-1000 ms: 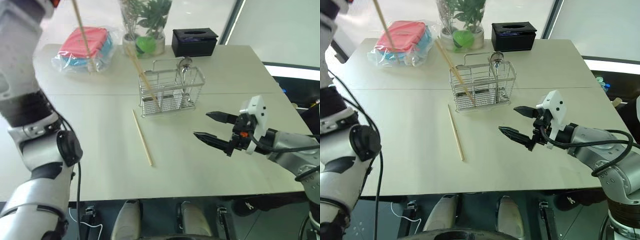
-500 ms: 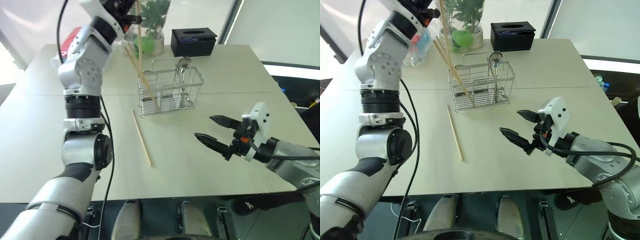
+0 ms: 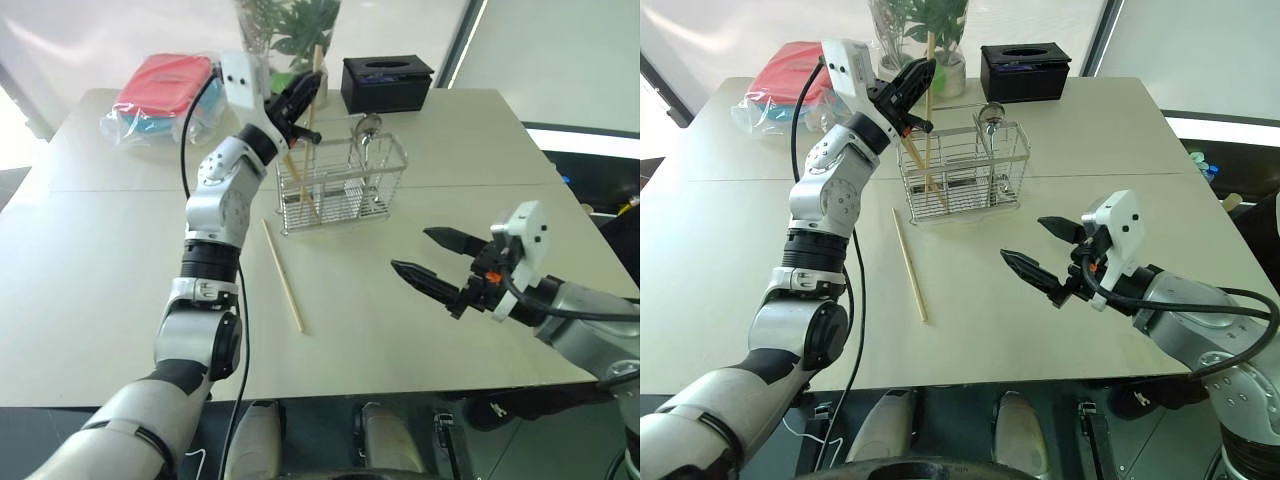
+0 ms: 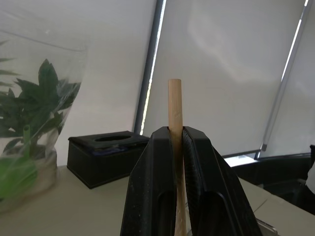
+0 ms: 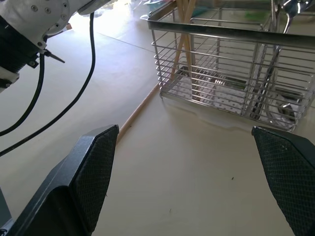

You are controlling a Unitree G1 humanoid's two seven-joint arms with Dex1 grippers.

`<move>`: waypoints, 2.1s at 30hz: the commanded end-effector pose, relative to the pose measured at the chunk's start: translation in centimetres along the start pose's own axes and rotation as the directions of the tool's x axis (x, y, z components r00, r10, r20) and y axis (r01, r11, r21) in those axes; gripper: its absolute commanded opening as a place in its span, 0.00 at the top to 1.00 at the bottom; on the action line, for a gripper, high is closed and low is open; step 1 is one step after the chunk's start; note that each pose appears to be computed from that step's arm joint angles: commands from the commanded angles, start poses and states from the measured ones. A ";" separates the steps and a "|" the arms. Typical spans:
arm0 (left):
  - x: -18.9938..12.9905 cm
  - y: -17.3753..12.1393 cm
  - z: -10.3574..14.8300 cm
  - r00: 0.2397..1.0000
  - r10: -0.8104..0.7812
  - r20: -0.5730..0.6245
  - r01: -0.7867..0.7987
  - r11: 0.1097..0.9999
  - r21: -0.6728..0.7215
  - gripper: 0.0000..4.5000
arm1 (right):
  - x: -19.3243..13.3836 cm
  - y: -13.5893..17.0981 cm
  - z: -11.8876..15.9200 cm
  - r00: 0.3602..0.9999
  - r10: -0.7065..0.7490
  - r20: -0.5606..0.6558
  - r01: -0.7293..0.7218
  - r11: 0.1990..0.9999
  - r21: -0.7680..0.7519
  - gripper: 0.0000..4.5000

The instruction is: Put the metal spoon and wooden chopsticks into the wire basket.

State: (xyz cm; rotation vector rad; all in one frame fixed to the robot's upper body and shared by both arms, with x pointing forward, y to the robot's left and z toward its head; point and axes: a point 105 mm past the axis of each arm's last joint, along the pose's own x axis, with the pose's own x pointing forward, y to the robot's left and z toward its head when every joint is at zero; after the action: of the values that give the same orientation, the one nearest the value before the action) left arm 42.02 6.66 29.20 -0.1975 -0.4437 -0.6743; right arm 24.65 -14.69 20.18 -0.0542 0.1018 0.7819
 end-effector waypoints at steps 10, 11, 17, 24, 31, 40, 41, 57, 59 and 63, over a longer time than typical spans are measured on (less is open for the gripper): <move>-0.2 -0.9 3.4 0.997 -0.036 0.065 0.032 0.997 0.070 0.17 | 0.6 -0.3 1.9 0.999 -0.005 0.049 0.006 1.000 -0.009 0.00; -0.3 -0.9 3.9 0.997 -0.038 0.064 0.034 0.997 0.065 0.08 | 0.7 -0.3 1.9 0.999 -0.005 0.049 0.005 1.000 -0.008 0.00; -1.9 0.6 9.9 0.998 0.031 0.057 -0.039 0.990 0.136 0.08 | 1.1 -0.5 2.0 0.998 -0.004 0.056 0.005 1.000 -0.008 0.00; -7.0 5.3 8.6 0.863 0.390 -0.322 -0.367 0.921 0.130 0.08 | 1.3 -0.5 1.4 0.999 0.012 0.047 -0.012 1.000 0.008 0.00; -11.9 6.5 1.7 0.554 0.518 -0.652 -0.570 0.806 0.156 0.08 | 1.7 -0.3 1.1 0.999 0.036 0.041 -0.037 0.999 0.021 0.00; -12.9 4.9 -5.2 0.382 0.420 -0.823 -0.591 0.796 0.132 0.08 | 2.3 0.3 0.6 0.997 0.048 0.063 -0.050 0.998 0.036 0.00; -12.9 4.8 -5.6 0.362 0.411 -0.837 -0.594 0.794 0.133 0.08 | 2.4 0.3 0.6 0.997 0.047 0.066 -0.049 0.998 0.036 0.00; -12.0 5.0 -7.2 0.173 0.222 -0.960 -0.592 0.802 0.079 0.08 | 2.4 0.4 0.6 0.995 0.024 0.095 -0.028 0.999 0.040 0.00; -11.8 4.4 -7.9 0.158 0.210 -0.965 -0.587 0.806 0.079 0.08 | 2.5 0.5 0.8 0.995 0.026 0.098 -0.030 0.999 0.039 0.00; -11.3 3.3 -9.0 0.137 0.197 -0.971 -0.579 0.811 0.083 0.08 | 2.6 0.6 0.9 0.995 0.026 0.100 -0.030 0.999 0.039 0.00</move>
State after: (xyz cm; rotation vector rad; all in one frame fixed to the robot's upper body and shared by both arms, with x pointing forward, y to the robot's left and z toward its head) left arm 38.95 12.60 14.69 -0.1551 1.0127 -0.1996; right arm 26.57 -12.84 19.60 0.0316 0.0773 0.7892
